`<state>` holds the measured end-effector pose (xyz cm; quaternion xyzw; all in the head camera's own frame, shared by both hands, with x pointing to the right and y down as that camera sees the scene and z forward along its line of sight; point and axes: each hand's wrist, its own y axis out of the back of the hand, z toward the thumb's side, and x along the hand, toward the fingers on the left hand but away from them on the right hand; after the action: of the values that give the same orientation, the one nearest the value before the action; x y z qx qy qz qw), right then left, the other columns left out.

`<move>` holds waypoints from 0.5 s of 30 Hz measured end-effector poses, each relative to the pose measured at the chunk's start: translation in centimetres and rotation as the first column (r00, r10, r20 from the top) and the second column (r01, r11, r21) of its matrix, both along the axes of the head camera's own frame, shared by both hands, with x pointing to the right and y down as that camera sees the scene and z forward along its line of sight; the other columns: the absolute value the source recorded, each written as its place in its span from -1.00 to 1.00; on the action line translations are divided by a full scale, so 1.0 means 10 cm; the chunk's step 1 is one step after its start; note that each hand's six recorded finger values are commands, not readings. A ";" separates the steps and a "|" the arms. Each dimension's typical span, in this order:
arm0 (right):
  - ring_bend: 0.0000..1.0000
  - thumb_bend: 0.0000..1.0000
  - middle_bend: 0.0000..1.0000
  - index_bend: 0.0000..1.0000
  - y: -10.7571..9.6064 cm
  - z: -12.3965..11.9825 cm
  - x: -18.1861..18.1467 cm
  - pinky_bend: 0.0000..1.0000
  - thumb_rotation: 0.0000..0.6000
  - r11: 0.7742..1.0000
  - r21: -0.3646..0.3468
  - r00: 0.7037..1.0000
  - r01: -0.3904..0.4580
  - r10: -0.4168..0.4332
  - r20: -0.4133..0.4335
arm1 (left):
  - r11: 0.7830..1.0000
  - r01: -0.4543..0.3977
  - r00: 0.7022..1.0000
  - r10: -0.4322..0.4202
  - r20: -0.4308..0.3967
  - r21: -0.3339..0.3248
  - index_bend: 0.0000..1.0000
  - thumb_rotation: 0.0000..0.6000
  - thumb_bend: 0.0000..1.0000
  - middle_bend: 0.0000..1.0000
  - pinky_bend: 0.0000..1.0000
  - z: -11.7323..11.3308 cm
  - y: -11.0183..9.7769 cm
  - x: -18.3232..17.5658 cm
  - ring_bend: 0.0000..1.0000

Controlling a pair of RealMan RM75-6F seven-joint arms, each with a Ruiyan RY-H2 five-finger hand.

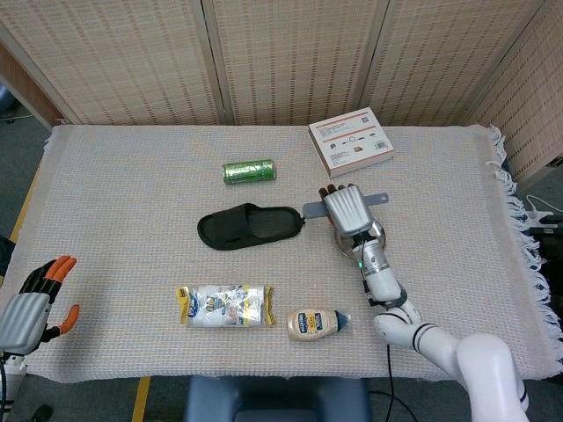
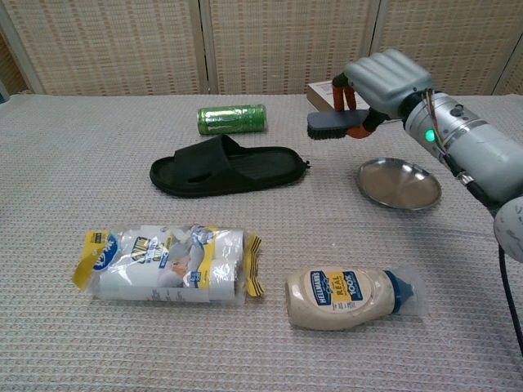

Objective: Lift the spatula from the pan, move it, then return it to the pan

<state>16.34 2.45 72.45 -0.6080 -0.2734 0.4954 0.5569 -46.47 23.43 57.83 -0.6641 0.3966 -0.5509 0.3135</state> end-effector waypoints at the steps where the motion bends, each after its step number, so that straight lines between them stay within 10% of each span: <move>1: 0.25 -0.35 0.42 0.86 -0.01 0.01 -0.08 0.37 1.00 1.000 0.001 1.000 0.008 -0.008 -0.004 | 1.000 0.001 1.000 -0.001 -0.003 0.001 -1.00 1.00 -0.08 -1.00 -0.81 -0.01 0.00 0.00 -1.00; 15: 0.26 -0.35 0.43 0.87 0.08 0.30 -0.66 0.37 1.00 0.998 -0.048 0.996 0.051 -0.054 -0.072 | 1.000 -0.004 0.999 0.004 -0.042 0.008 -1.00 1.00 -0.07 -1.00 -0.81 -0.09 0.00 -0.01 -1.00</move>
<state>9.73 3.26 75.40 -0.6090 -0.2251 0.5087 0.5653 -46.61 23.40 56.95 -0.6749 0.4040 -0.5346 0.3088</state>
